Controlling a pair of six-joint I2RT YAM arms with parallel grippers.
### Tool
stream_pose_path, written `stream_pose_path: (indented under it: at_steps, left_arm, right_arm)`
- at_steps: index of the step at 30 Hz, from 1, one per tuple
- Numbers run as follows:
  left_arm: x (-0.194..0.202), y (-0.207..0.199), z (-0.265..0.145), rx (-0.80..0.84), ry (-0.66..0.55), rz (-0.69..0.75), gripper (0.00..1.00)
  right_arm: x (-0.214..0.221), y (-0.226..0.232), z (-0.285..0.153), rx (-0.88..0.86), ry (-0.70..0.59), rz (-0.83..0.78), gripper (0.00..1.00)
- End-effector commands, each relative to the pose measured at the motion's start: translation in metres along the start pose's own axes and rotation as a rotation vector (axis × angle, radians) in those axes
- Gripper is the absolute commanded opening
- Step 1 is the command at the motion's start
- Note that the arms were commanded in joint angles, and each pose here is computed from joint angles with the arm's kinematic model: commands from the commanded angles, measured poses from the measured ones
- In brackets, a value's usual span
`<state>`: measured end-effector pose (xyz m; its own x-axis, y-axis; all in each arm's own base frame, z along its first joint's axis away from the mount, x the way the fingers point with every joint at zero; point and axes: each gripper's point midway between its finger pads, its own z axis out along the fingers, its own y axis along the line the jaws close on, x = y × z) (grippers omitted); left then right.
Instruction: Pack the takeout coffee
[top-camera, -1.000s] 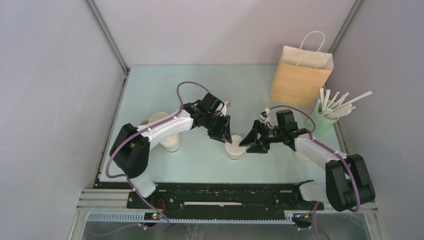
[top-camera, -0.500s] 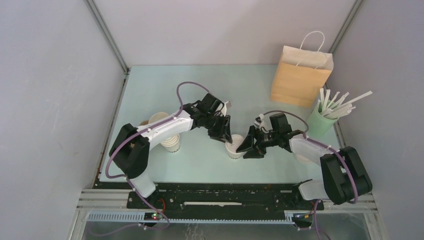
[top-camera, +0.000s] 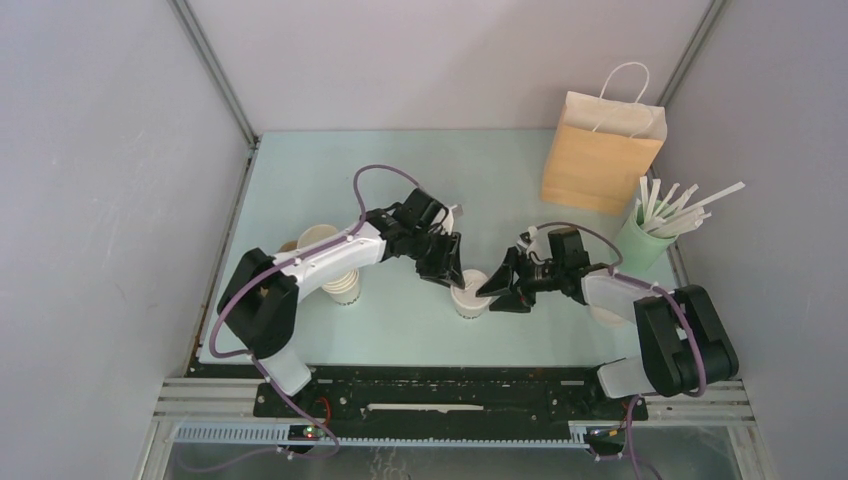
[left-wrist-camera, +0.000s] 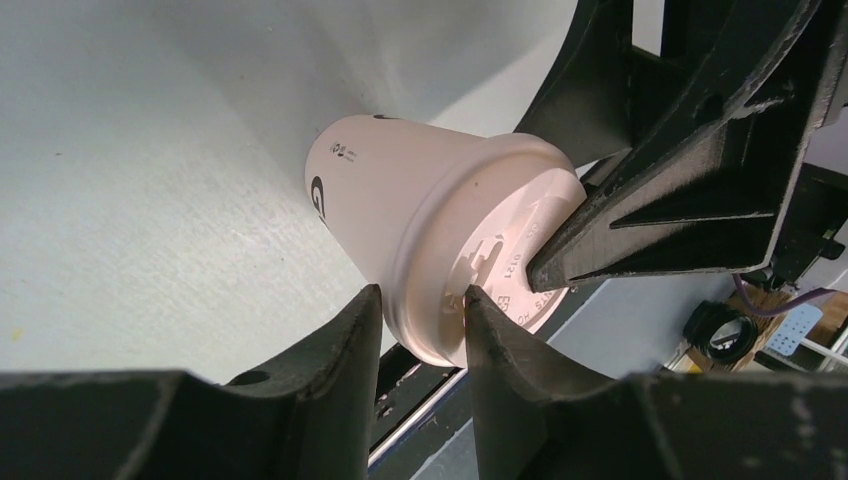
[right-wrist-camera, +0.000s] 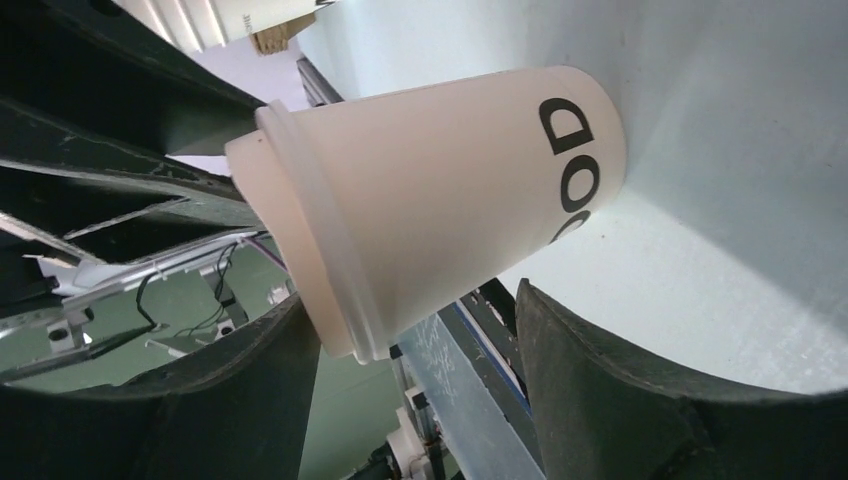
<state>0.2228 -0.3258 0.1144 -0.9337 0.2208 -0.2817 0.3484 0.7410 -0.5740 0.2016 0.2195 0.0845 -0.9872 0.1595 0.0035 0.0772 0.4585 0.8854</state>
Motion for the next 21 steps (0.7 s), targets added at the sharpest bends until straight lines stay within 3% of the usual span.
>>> stream_pose_path:
  at_steps: [1,5,9,16,21]
  left_arm:
    - [0.024,0.028,0.001,-0.111,0.058,0.003,0.4]
    - [0.019,0.024,-0.004,-0.111,0.046,0.017,0.4]
    - [0.013,0.019,-0.009,-0.108,0.035,0.025,0.4]
    - [0.001,0.005,-0.023,-0.095,0.005,0.05,0.47]
    - [-0.016,-0.011,-0.045,-0.09,-0.052,0.08,0.58]
  right_arm:
    - [0.002,-0.044,0.001,0.13,-0.027,-0.009,0.73]
    - [-0.006,-0.016,-0.011,0.08,-0.052,-0.042,0.73]
    - [-0.02,0.028,-0.028,-0.048,-0.113,-0.079,0.8]
    - [-0.019,0.009,-0.018,-0.035,-0.058,-0.026,0.76]
    - [-0.025,0.011,-0.021,-0.014,-0.094,-0.025,0.73]
